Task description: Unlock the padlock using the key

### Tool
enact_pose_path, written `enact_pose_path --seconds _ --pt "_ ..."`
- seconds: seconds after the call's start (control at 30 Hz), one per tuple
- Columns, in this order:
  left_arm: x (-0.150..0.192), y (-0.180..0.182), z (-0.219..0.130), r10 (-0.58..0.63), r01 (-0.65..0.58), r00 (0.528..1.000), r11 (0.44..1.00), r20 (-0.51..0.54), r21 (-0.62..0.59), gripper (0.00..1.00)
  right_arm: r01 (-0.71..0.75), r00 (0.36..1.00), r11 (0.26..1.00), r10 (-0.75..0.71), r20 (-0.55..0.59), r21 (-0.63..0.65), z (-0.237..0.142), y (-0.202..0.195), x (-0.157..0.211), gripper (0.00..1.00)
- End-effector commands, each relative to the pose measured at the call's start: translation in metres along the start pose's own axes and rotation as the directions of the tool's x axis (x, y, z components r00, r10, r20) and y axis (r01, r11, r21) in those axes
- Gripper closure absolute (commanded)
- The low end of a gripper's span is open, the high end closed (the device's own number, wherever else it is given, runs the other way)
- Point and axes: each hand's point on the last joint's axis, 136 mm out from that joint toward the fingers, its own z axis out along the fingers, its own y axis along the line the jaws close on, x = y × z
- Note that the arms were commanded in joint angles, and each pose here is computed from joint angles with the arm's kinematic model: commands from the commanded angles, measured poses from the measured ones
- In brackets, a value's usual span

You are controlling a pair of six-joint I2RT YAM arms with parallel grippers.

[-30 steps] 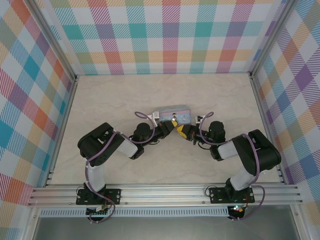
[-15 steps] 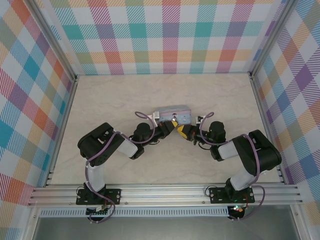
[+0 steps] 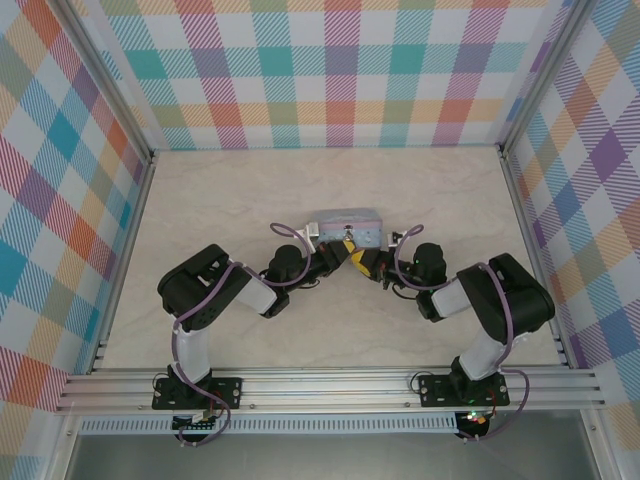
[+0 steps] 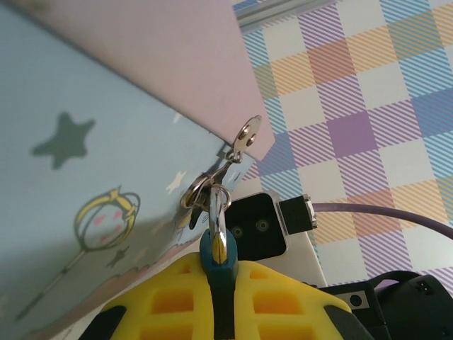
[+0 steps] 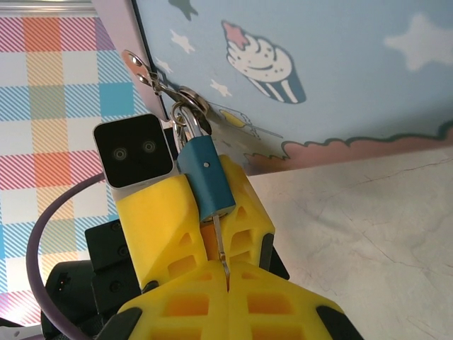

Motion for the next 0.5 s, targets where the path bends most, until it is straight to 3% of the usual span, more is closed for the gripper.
enact_pose_path --seconds 0.0,0.47 --pt "0.033 -0.033 0.001 0.035 -0.020 0.991 0.993 -0.127 0.116 1.00 0.045 0.996 0.998 -0.041 0.082 -0.053 0.001 0.014 -0.024 0.96" --pt "0.031 -0.042 0.003 0.034 -0.016 0.991 0.990 -0.127 0.139 1.00 0.020 0.998 0.999 -0.019 0.056 -0.028 0.005 -0.007 -0.019 0.96"
